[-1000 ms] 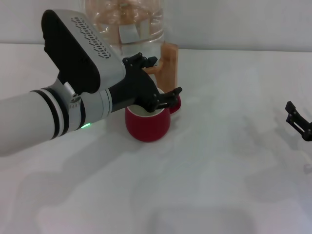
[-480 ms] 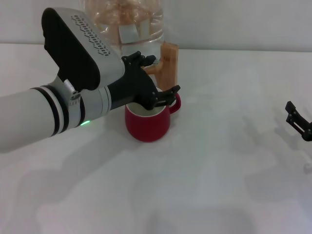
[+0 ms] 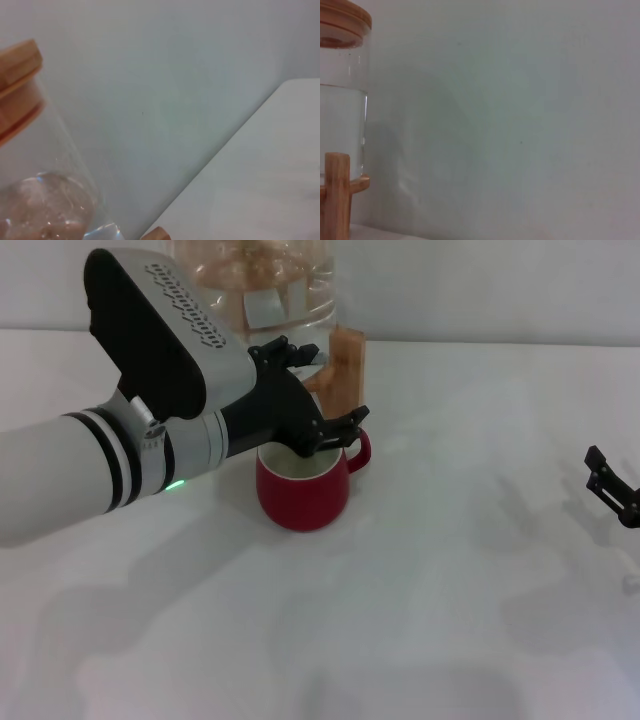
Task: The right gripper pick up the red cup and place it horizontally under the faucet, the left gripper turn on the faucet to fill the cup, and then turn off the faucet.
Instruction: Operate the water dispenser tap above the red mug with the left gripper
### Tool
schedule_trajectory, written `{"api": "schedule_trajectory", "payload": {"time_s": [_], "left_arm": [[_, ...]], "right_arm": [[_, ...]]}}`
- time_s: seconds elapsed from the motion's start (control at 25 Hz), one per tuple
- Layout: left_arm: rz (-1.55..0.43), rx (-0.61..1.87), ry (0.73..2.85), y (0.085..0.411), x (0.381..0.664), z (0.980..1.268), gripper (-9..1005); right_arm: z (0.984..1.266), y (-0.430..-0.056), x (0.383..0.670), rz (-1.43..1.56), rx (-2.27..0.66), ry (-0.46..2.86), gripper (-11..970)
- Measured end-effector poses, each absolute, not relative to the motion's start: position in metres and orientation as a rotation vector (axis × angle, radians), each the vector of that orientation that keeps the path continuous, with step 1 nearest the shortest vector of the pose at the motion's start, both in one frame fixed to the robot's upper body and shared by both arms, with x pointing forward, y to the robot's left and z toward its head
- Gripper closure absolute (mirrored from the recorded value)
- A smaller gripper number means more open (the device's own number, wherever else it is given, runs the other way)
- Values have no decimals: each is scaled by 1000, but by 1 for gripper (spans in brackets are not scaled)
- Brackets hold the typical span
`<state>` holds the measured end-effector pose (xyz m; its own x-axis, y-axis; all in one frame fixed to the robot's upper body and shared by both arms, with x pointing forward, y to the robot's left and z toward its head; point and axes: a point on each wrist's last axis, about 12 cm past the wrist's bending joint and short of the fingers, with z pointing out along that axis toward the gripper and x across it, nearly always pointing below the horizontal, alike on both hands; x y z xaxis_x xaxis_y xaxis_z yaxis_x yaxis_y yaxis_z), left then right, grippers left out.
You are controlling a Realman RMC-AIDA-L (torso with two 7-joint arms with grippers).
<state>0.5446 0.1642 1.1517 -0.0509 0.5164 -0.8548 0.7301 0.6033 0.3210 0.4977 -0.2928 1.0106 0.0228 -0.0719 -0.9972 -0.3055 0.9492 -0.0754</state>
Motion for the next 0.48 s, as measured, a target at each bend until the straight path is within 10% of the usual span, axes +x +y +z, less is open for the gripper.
{"api": "schedule_trajectory", "payload": {"time_s": [0.48], "left_arm": [[-231,1031,1707,166,546,1153,120]], "right_arm": [[1011,-293,498,184,-301,1544,98]]}}
